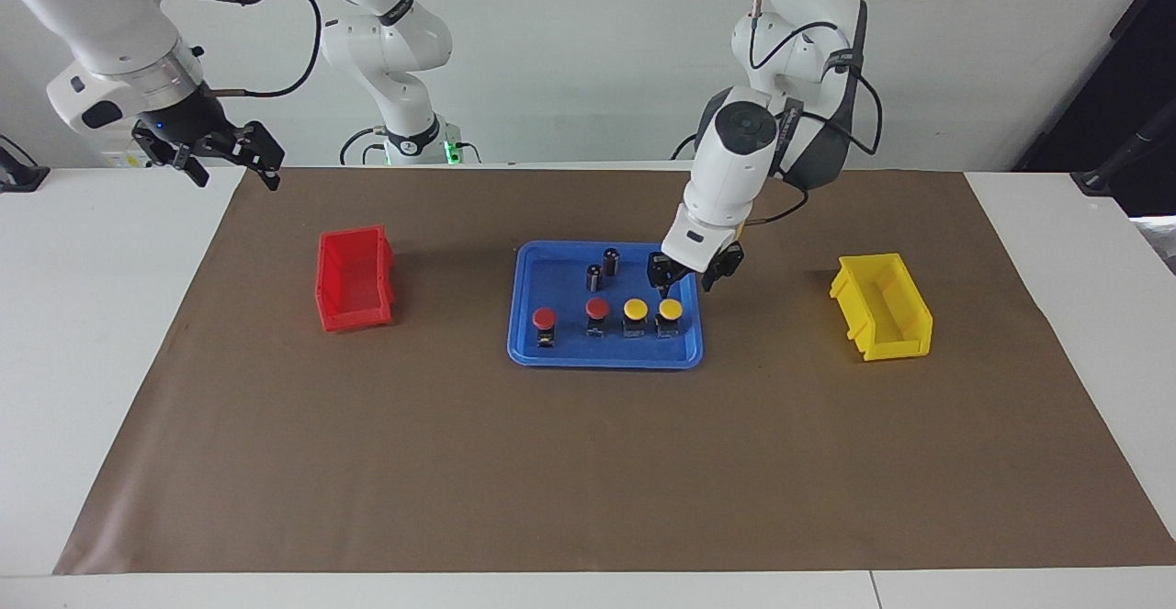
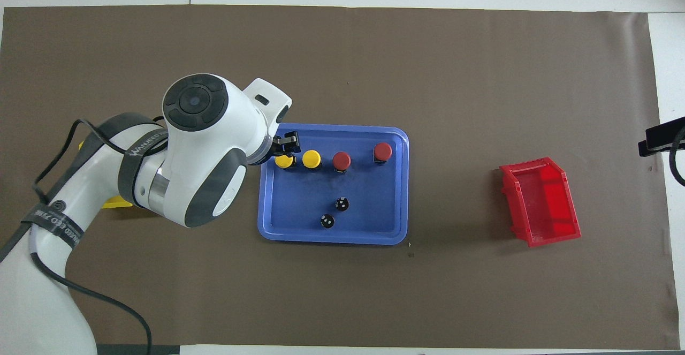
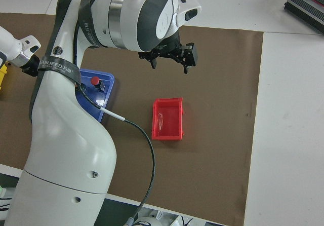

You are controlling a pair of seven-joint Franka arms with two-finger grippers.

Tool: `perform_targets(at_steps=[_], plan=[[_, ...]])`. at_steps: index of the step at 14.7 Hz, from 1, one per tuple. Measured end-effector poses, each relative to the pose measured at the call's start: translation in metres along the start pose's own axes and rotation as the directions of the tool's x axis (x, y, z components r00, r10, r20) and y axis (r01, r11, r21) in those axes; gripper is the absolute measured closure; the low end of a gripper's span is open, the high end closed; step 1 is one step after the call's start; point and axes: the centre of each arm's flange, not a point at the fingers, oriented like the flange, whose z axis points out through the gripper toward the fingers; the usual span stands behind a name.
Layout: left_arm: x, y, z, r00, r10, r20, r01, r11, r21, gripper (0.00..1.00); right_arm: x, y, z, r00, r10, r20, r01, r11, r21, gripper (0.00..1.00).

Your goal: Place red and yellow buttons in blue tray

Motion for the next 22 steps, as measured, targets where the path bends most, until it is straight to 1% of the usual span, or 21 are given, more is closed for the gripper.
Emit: perform_targets(at_steps=[1,3,4,6,7,8,9,10,12,15,18,22], plan=[[0.000,-0.012,-0.019,1.000,0.008,0.006,-0.008,1.000,0.004,0.18,0.000,0.000,0.000,1.000,0.000,0.000,0.000,1.000,0.000,0.00],[0.006,-0.050,-0.057,0.999,0.036,0.011,-0.036,0.999,0.005,0.16,0.000,0.000,0.000,1.000,0.000,0.000,0.000,1.000,0.000,0.00],[0.010,-0.078,-0.076,0.998,0.056,0.014,-0.056,0.998,0.005,0.16,0.000,0.000,0.000,1.000,0.000,0.000,0.000,1.000,0.000,0.00],[0.020,-0.137,-0.109,0.995,0.096,0.011,-0.096,0.995,0.000,0.13,0.000,0.000,0.000,1.000,0.000,0.000,0.000,1.000,0.000,0.00],[0.025,-0.162,-0.123,0.995,0.104,0.004,-0.104,0.995,-0.004,0.07,0.000,0.000,0.000,1.000,0.000,0.000,0.000,1.000,0.000,0.00],[0.029,-0.182,-0.135,0.994,0.107,-0.003,-0.107,0.994,-0.006,0.07,0.000,0.000,0.000,1.000,0.000,0.000,0.000,1.000,0.000,0.00],[0.034,-0.199,-0.146,0.994,0.109,-0.010,-0.109,0.994,-0.008,0.02,0.000,0.000,0.000,1.000,0.000,0.000,0.000,1.000,0.000,0.00],[0.038,-0.214,-0.157,0.993,0.120,-0.014,-0.120,0.993,-0.009,0.00,0.000,0.000,0.000,1.000,0.000,0.000,0.000,1.000,0.000,0.00],[0.043,-0.243,-0.173,0.990,0.142,-0.003,-0.142,0.990,-0.009,0.00,0.000,0.000,0.000,1.000,0.000,0.000,0.000,1.000,0.000,0.00],[0.050,-0.260,-0.177,0.989,0.148,0.005,-0.148,0.989,-0.010,0.00,0.000,0.000,0.000,1.000,0.000,0.000,0.000,1.000,0.000,0.00],[0.053,-0.256,-0.171,0.987,0.160,0.017,-0.160,0.987,-0.009,0.00,0.000,0.000,0.000,1.000,0.000,0.000,0.000,1.000,0.000,0.00],[0.053,-0.254,-0.177,0.979,0.202,0.004,-0.202,0.979,-0.009,0.00,0.000,0.000,0.000,1.000,0.000,0.000,0.000,1.000,0.000,0.00]])
